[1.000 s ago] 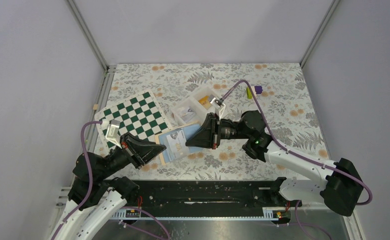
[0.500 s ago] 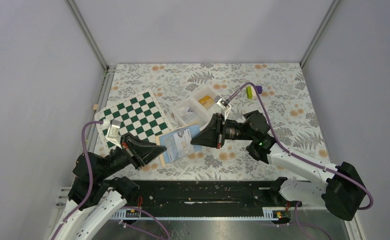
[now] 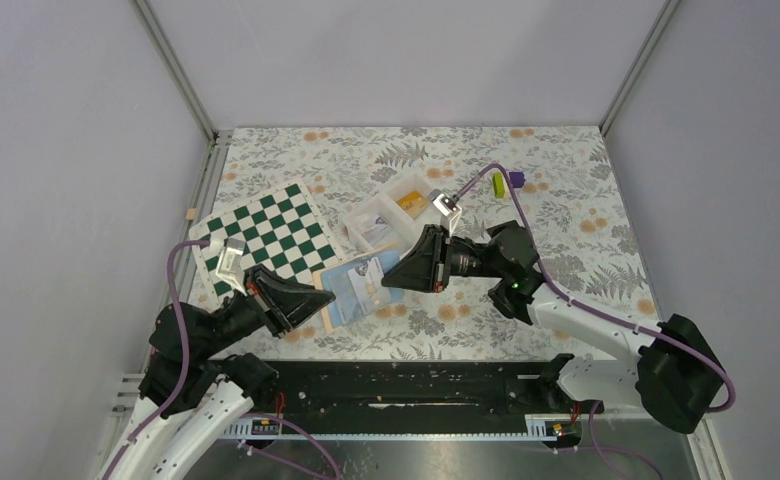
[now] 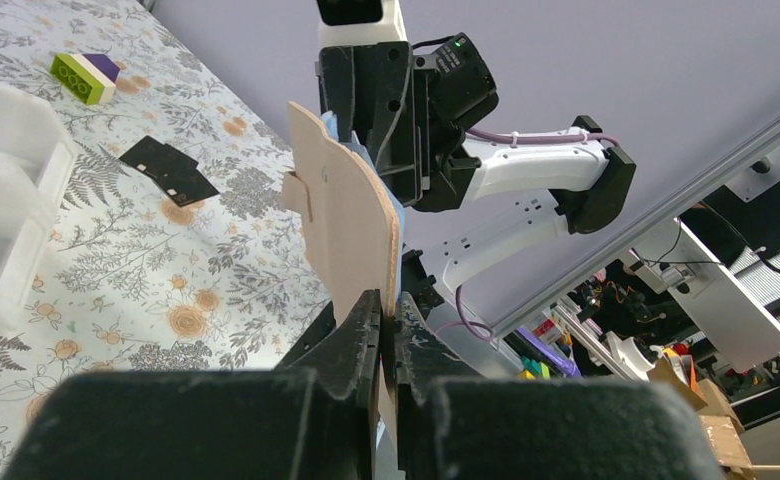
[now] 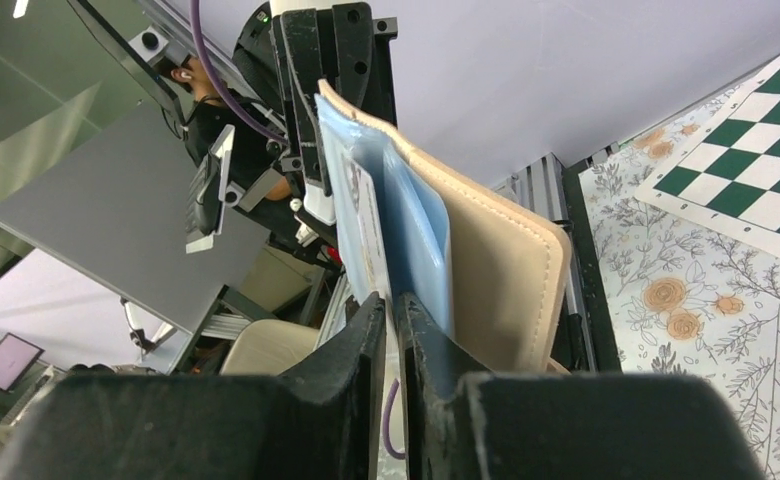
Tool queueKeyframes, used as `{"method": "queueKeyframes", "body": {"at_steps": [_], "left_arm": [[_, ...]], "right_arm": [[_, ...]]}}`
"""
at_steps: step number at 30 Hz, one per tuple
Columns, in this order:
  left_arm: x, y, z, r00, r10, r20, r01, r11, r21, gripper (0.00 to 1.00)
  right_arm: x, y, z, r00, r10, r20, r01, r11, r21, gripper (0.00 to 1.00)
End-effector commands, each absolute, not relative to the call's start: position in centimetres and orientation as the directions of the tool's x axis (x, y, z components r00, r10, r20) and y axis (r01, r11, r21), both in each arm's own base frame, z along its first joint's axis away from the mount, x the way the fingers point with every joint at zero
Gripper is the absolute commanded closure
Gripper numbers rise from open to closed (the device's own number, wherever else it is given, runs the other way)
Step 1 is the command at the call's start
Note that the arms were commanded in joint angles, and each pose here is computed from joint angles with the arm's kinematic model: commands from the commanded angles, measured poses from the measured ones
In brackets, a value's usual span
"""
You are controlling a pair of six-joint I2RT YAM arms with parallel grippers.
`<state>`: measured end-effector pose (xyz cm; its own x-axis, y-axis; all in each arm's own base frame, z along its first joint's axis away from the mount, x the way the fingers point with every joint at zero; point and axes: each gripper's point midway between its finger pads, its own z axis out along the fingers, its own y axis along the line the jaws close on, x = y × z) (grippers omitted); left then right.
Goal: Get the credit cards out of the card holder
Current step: Remove the credit card from the card holder, then place the credit card in the storage box.
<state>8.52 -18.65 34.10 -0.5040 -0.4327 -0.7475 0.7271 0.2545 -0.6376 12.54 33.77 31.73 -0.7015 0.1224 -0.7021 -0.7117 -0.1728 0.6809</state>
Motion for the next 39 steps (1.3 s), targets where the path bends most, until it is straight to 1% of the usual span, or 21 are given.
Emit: {"method": "queueKeyframes", "body": {"at_steps": [1,7,8,10,11,16,20,25,31,34,36,39], "left_arm": [[8.3,-19.0,35.4,-0.487,-0.446,-0.751,0.757,0.212,-0.617,1.0],[8.4,-19.0,35.2,-0.489,-0.445,-0.751,0.756,0.215,-0.619,1.0],[8.4,-19.0,35.1,-0.488,-0.444,-0.751,0.756,0.216,-0.618,1.0],[8.4,-19.0,35.1,-0.486,-0.444,-0.753,0.756,0.218,-0.617,1.0],[8.5,-18.9,35.2,-0.483,-0.446,-0.753,0.757,0.22,-0.616,1.0],[9.3,-18.2,34.8,-0.455,-0.467,-0.758,0.733,0.286,-0.617,1.0],[10.1,-17.1,34.2,-0.435,-0.475,-0.765,0.689,0.371,-0.622,1.0],[10.5,-15.9,34.6,-0.379,-0.506,-0.775,0.67,0.428,-0.607,1.0],[11.1,-15.6,34.6,-0.359,-0.522,-0.774,0.657,0.448,-0.606,1.0],[11.9,-14.1,34.4,-0.314,-0.55,-0.774,0.606,0.512,-0.609,1.0],[12.5,-12.4,34.2,-0.266,-0.572,-0.776,0.546,0.574,-0.61,1.0],[13.2,-9.6,34.0,-0.183,-0.611,-0.771,0.443,0.649,-0.619,1.0]], "right_arm": [[12.0,33.8,33.9,-0.697,0.136,-0.704,-0.71,-0.273,0.649,0.83],[11.9,33.8,34.0,-0.698,0.133,-0.703,-0.707,-0.28,0.649,0.8],[11.9,33.8,34.1,-0.696,0.133,-0.705,-0.709,-0.282,0.647,0.83],[11.9,33.7,34.0,-0.692,0.136,-0.708,-0.713,-0.277,0.644,0.96],[11.9,33.7,34.0,-0.691,0.139,-0.709,-0.715,-0.276,0.643,1.0],[12.7,32.9,34.1,-0.685,0.181,-0.706,-0.727,-0.236,0.645,1.0],[14.3,31.4,33.5,-0.676,0.226,-0.701,-0.736,-0.15,0.661,1.0],[15.2,29.9,33.3,-0.634,0.277,-0.722,-0.762,-0.061,0.645,1.0],[15.3,29.6,33.7,-0.626,0.294,-0.722,-0.765,-0.052,0.642,1.0],[16.4,29.2,33.9,-0.622,0.356,-0.698,-0.749,-0.008,0.663,1.0],[17.7,28.6,33.9,-0.612,0.435,-0.66,-0.719,0.04,0.694,1.0],[20.7,27.7,32.4,-0.604,0.542,-0.585,-0.617,0.148,0.773,1.0]]}}
